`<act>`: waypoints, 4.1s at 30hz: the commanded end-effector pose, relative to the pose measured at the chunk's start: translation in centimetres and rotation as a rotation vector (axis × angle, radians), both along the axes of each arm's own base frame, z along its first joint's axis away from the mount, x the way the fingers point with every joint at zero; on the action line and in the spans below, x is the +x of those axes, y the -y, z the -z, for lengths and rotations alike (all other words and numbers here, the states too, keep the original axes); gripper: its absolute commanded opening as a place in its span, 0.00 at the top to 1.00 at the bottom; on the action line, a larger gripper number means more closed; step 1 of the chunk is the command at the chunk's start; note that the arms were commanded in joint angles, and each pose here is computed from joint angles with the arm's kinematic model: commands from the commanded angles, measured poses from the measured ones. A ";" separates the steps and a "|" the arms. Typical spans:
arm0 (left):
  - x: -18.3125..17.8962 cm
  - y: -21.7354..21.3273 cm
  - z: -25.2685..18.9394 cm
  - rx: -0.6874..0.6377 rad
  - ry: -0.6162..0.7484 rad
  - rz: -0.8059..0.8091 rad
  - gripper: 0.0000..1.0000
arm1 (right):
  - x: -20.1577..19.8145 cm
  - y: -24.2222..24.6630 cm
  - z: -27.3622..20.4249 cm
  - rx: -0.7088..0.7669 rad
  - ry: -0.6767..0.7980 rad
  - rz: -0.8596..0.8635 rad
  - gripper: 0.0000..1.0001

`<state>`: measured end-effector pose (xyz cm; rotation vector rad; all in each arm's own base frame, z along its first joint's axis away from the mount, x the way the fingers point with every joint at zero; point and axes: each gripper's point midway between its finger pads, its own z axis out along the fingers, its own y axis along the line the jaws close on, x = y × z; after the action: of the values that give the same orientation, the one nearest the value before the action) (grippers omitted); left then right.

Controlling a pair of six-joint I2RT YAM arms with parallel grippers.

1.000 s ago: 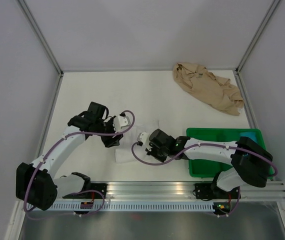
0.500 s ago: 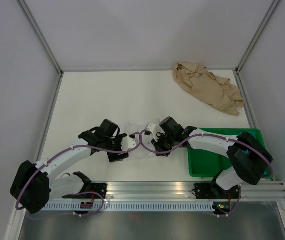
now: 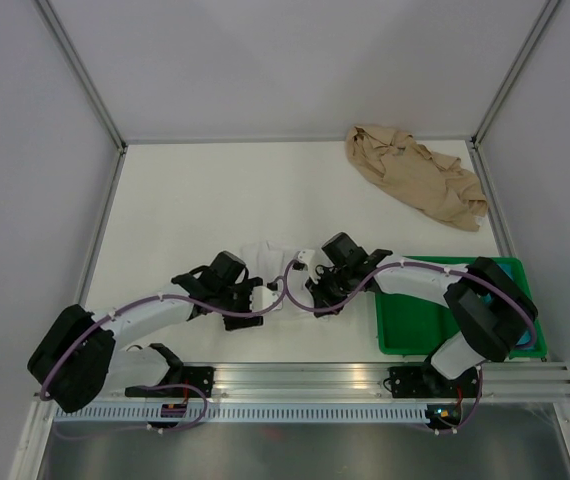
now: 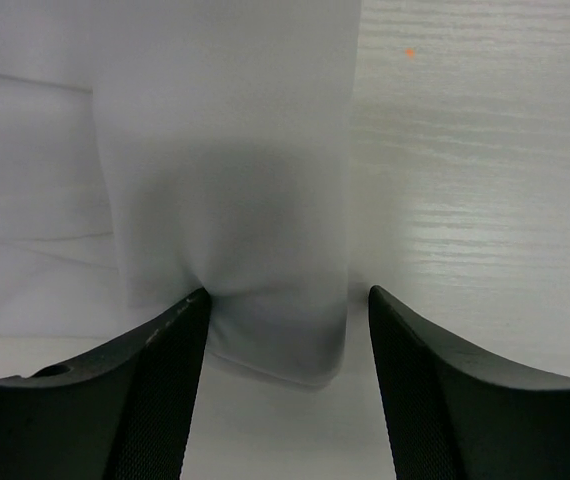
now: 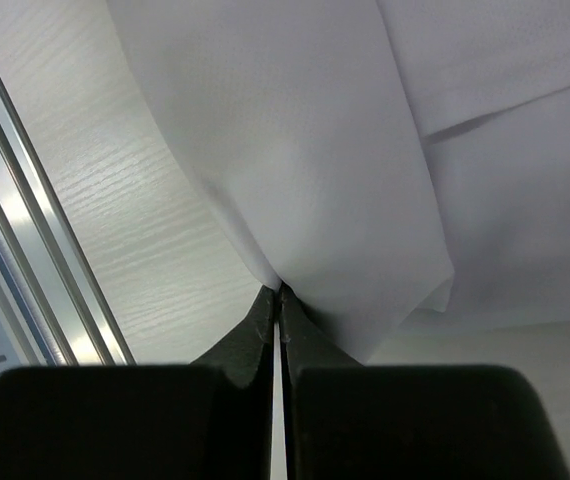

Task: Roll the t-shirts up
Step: Roll the tshirt

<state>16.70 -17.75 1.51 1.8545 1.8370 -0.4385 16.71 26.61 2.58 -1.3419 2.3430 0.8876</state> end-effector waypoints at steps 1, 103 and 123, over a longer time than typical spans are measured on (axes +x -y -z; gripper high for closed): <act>0.8 -1.5 2.3 0.109 0.059 0.021 0.31 | 0.9 -1.5 -1.5 0.062 0.009 -0.032 1.00; -4.4 -5.4 -4.1 -0.069 -0.491 0.016 0.97 | -5.0 -6.8 -1.2 0.026 0.551 -0.026 0.67; -3.5 -5.2 -6.4 -0.106 -0.371 -0.069 0.35 | -8.7 -6.6 -4.9 0.297 0.050 -0.092 1.00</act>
<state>12.99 -11.78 6.77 1.8016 2.1061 -0.9028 8.76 32.39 5.15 -1.3754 2.0664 0.9919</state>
